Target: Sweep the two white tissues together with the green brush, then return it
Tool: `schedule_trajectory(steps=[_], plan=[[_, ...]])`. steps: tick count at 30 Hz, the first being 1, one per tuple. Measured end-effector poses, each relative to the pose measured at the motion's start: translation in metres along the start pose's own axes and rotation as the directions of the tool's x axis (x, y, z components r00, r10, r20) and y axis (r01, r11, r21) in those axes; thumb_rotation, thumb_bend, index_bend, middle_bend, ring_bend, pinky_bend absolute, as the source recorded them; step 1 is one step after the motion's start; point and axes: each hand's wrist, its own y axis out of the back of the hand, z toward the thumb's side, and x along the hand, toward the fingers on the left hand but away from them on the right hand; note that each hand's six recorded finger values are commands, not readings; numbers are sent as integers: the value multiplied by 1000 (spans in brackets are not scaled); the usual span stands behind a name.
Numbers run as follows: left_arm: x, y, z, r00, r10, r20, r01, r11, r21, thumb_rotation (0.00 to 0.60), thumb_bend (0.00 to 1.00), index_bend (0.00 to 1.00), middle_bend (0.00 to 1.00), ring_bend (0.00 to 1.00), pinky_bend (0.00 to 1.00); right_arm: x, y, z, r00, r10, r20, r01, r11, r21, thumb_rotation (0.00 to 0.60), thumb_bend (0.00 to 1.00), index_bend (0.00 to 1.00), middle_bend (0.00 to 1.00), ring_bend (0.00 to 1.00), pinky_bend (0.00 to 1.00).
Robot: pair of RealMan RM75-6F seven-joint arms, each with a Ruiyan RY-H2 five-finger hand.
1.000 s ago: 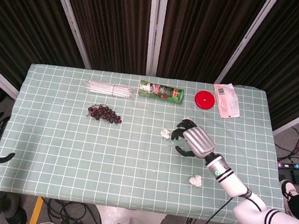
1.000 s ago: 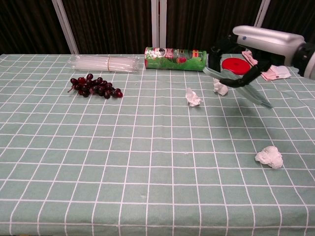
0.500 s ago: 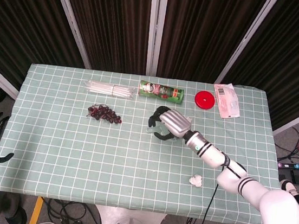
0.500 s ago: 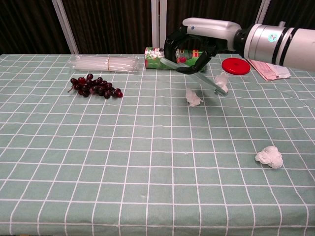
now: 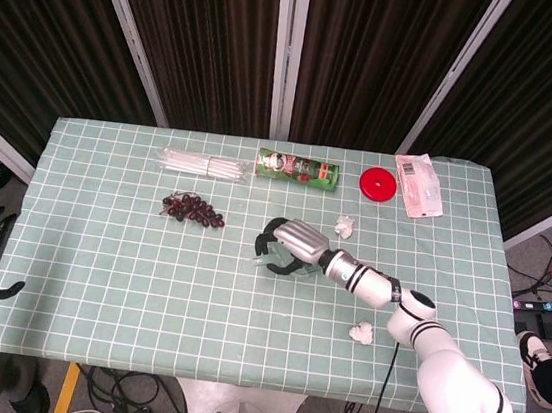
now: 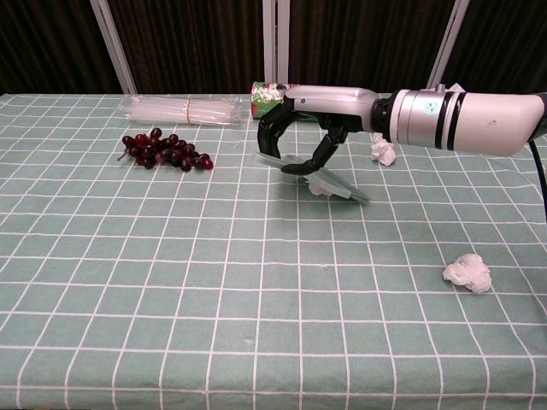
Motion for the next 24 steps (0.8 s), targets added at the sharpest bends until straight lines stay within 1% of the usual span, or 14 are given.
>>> schedule_trajectory(steps=[4, 8, 11, 14, 16, 19, 21, 23, 24], plan=[[2, -1, 1, 1000, -1, 4, 1, 1000, -2, 600, 0, 72, 7, 0, 34, 14, -7, 13, 996, 12, -90, -13, 1000, -13, 600, 513, 756, 644, 288, 211], [3, -2, 3, 1000, 0, 14, 0, 1000, -3, 600, 0, 72, 7, 0, 34, 38, -17, 24, 985, 30, -173, -35, 999, -30, 600, 512, 756, 644, 288, 211], [4, -2, 4, 1000, 2, 19, -1, 1000, -6, 600, 0, 72, 7, 0, 34, 55, -20, 31, 977, 31, -211, -40, 998, -42, 600, 512, 757, 644, 288, 211], [5, -3, 5, 1000, 3, 22, -2, 1000, -8, 600, 0, 72, 7, 0, 35, 68, -14, 35, 973, 4, -231, -12, 999, -30, 600, 512, 757, 644, 288, 212], [5, -3, 5, 1000, 4, 24, -3, 1000, -12, 600, 0, 72, 7, 0, 34, 73, -4, 33, 975, -29, -219, 28, 1000, -9, 600, 511, 758, 644, 288, 212], [4, -3, 6, 1000, 4, 27, -4, 1000, -17, 600, 0, 72, 7, 0, 34, 75, 22, 23, 978, -113, -173, 117, 993, 14, 600, 512, 758, 644, 288, 212], [3, -4, 4, 1000, 1, 23, -1, 1000, -20, 600, 0, 72, 7, 0, 34, 76, 39, 12, 978, -171, -120, 176, 984, 32, 600, 512, 758, 644, 288, 212], [3, -5, 4, 1000, 0, 20, 1, 1000, -22, 600, 0, 72, 7, 0, 34, 75, 54, -3, 976, -210, -56, 213, 976, 49, 600, 512, 758, 644, 288, 212], [3, -5, 4, 1000, 0, 21, 0, 1000, -22, 600, 0, 72, 7, 0, 34, 75, 58, -9, 975, -220, -27, 221, 973, 59, 600, 512, 758, 644, 288, 212]])
